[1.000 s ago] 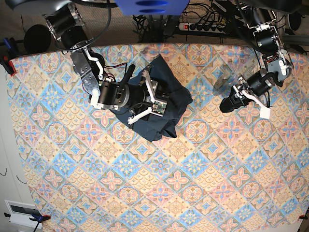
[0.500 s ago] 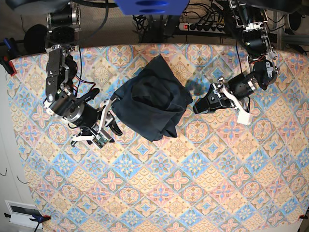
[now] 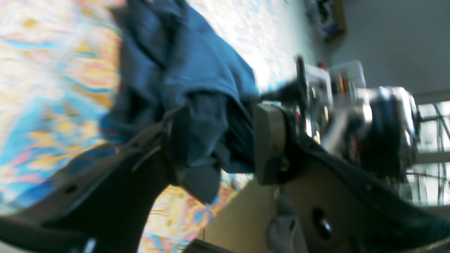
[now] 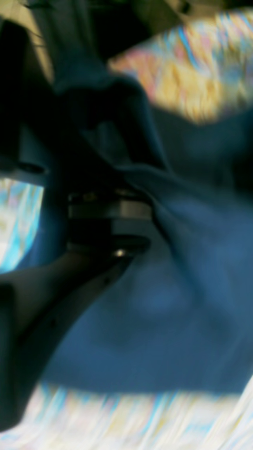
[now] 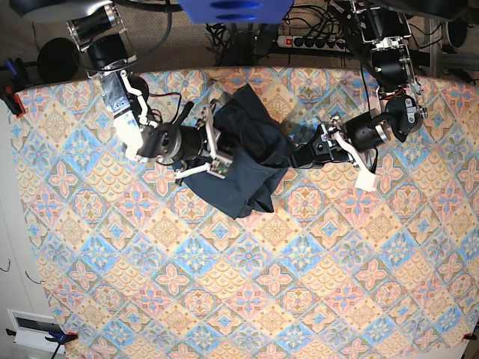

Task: Layout the t-shirt on the table in an organized manner, then fold the t-shirt properly
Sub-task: 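Grasp the bundled shirt's sides with both grippers and tuck them inward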

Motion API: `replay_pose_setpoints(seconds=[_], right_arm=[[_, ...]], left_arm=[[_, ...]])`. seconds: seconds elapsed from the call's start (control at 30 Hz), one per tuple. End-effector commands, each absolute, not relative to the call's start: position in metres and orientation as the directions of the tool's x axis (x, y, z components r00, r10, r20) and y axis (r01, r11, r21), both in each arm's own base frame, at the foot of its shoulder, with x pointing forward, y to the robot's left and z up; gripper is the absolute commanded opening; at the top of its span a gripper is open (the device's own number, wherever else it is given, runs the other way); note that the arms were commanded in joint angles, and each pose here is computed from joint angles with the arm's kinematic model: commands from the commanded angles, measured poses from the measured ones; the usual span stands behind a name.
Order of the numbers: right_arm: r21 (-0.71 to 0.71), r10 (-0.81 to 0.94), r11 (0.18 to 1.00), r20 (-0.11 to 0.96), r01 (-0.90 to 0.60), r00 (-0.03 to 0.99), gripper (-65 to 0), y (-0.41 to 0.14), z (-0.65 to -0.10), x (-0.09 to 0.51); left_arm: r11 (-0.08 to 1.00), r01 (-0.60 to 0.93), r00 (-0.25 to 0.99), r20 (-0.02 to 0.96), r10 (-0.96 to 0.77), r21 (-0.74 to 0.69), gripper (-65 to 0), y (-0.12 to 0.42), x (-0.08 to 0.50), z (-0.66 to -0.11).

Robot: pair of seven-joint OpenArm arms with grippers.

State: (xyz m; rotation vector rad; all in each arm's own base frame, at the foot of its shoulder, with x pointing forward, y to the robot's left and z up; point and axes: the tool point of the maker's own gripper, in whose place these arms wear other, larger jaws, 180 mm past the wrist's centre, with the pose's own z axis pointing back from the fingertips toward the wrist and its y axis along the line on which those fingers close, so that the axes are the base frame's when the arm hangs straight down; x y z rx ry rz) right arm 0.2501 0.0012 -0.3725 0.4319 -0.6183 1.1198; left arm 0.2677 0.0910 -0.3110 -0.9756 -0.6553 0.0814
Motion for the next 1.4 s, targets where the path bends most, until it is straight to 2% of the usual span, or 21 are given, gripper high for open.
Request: replay_pose_setpoints(seconds=[0.0, 0.17, 0.27, 0.33, 0.53, 0.67, 0.77, 0.93, 1.2, 1.37], right_arm=[[0.012, 0.698, 0.347, 0.664, -0.938, 0.267, -56.0, 0.008, -0.369, 0.245], [0.037, 0.734, 0.236, 0.648, -0.971, 0.203, -56.0, 0.030, -0.377, 0.215], [0.029, 0.734, 0.238, 0.649, -0.971, 0.199, -56.0, 0.029, -0.375, 0.218], [-0.001, 0.714, 0.301, 0.663, -0.954, 0.225, -56.0, 0.015, -0.366, 0.237], [-0.117, 0.599, 0.581, 0.731, -0.805, 0.326, -56.0, -0.062, -0.319, 0.308], [-0.102, 0.585, 0.612, 0.726, -0.784, 0.362, -55.9, -0.072, -0.325, 0.313], [-0.075, 0.598, 0.589, 0.710, -0.805, 0.372, -56.0, -0.063, -0.337, 0.306], [-0.033, 0.634, 0.522, 0.683, -0.852, 0.363, -56.0, -0.042, -0.355, 0.288], [-0.025, 0.648, 0.492, 0.678, -0.870, 0.347, -56.0, -0.032, -0.358, 0.281], [-0.003, 0.710, 0.392, 0.637, -0.920, 0.301, -56.0, -0.016, -0.373, 0.255]], left_arm=[[0.573, 0.239, 0.793, 0.498, 0.350, -0.784, -37.8, 0.091, 0.273, -0.306], [0.607, 0.219, 0.770, 0.518, 0.374, -0.764, -37.8, 0.096, 0.279, -0.311], [0.567, 0.233, 0.762, 0.510, 0.398, -0.790, -37.8, 0.082, 0.280, -0.304], [0.553, 0.253, 0.756, 0.519, 0.399, -0.794, -37.8, 0.076, 0.278, -0.296], [0.513, 0.304, 0.792, 0.512, 0.332, -0.803, -37.8, 0.040, 0.268, -0.296], [0.566, 0.287, 0.817, 0.506, 0.277, -0.773, -37.4, 0.036, 0.266, -0.316], [0.619, 0.258, 0.835, 0.494, 0.244, -0.742, -37.1, 0.042, 0.264, -0.334], [0.752, 0.185, 0.875, 0.454, 0.167, -0.633, -37.1, 0.085, 0.258, -0.378], [0.795, 0.167, 0.881, 0.450, 0.145, -0.583, -37.1, 0.109, 0.266, -0.386], [0.805, 0.130, 0.850, 0.483, 0.209, -0.579, -37.1, 0.125, 0.277, -0.381]])
